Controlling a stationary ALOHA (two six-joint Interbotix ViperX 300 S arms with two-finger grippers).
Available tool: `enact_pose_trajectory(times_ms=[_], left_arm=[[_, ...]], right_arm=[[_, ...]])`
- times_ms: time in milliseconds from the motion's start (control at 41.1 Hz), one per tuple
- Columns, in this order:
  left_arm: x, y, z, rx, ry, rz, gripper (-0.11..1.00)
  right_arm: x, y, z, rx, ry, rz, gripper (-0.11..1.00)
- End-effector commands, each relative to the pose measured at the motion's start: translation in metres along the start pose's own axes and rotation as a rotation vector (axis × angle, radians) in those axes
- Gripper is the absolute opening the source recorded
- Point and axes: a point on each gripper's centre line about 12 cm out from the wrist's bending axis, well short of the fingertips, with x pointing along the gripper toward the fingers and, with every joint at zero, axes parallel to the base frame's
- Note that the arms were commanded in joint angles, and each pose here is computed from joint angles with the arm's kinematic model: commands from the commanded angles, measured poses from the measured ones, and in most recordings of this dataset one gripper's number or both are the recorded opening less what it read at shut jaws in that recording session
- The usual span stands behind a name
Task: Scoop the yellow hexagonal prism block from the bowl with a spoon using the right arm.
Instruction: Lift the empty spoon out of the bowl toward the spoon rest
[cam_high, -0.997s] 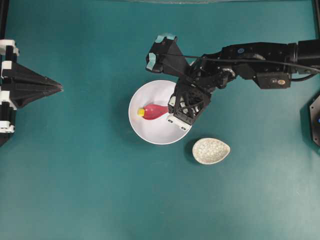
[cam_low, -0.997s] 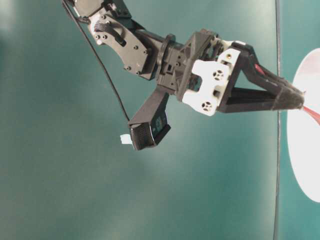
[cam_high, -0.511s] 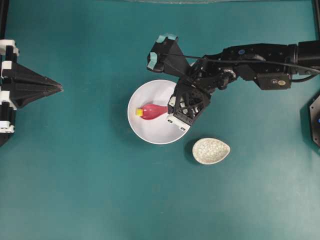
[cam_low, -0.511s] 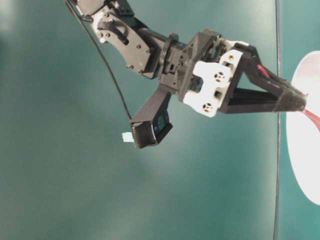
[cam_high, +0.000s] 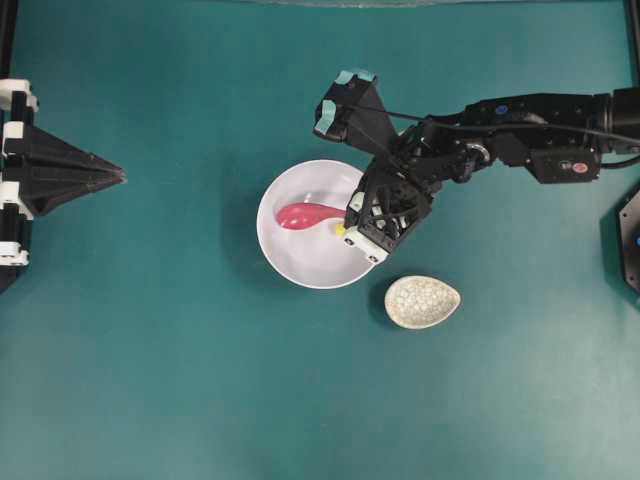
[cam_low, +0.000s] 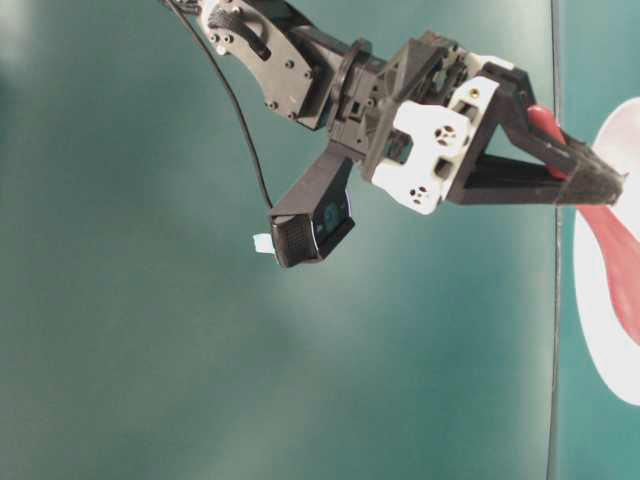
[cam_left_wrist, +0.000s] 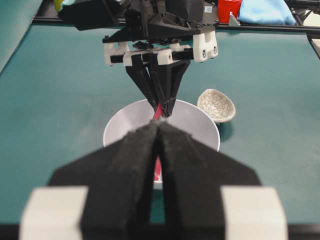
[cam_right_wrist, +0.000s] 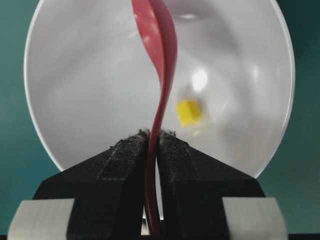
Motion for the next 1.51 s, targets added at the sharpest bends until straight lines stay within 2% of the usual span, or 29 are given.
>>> enact_pose_trajectory(times_ms=[0,243,462,657,1167,1483], left_arm=[[0.002,0.0,0.008,0.003,-0.018,-0.002,0.0],[0.002,0.0,0.008,0.005,-0.018,-0.002,0.0],[0.002,0.0,0.009,0.003,-0.021,-0.002,0.0],[0.001,0.0,0.011,0.003,-0.029,-0.002,0.0],[0.001,0.0,0.011,-0.012,-0.031,-0.002,0.0],[0.001,0.0,0.011,-0.012,-0.031,-0.002,0.0]], right_arm=[[-0.015,0.008,0.008,-0.008,-0.046,0.024,0.12],[-0.02,0.011,0.011,-0.011,-0.062,0.032,0.12],[-0.048,0.02,0.017,-0.03,-0.122,0.063,0.12],[-0.069,0.024,0.013,-0.042,-0.133,0.078,0.12],[-0.126,0.016,-0.03,-0.06,-0.182,0.114,0.12],[-0.149,0.008,-0.058,-0.07,-0.209,0.131,0.12]])
